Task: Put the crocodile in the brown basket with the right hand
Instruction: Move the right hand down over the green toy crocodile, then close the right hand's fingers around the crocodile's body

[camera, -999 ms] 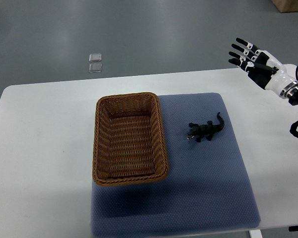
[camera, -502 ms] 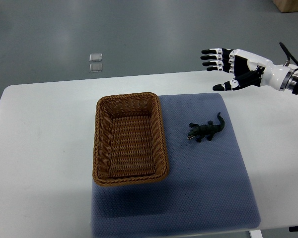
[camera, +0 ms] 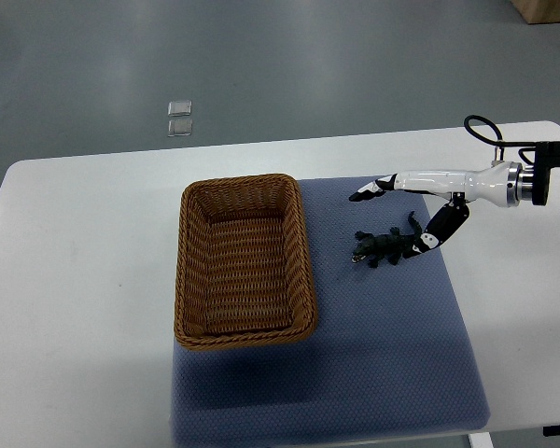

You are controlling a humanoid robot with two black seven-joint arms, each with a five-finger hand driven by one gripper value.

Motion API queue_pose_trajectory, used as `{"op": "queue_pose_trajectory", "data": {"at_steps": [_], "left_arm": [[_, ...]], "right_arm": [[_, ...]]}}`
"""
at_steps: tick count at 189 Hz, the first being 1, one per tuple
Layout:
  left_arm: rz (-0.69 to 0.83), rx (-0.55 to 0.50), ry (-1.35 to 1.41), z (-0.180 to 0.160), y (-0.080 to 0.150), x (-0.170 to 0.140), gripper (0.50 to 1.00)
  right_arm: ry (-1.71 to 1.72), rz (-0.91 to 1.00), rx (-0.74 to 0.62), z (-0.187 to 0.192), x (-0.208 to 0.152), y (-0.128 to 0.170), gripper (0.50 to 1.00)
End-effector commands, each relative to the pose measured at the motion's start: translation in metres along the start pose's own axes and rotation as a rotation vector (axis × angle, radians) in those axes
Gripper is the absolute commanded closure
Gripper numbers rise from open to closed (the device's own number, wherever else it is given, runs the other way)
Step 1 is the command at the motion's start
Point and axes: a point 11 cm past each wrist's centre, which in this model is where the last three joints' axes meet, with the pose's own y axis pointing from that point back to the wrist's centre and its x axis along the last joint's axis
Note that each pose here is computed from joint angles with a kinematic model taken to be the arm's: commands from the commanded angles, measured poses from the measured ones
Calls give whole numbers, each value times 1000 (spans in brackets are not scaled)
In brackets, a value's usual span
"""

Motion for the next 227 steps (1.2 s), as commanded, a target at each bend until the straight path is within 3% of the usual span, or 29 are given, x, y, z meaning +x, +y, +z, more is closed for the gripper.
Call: {"op": "queue_pose_trajectory", "data": {"at_steps": [1,164,227], "left_arm": [[0,-1,0,0,0,0,500],[0,0,0,0,0,0,500],[0,0,0,0,0,0,500]], "right_arm": [[96,-26,-28,5,-12,-5,574],[364,-86,-44,8,-31,-44,581],[396,-99,-95,23,-29,-41,581]]}}
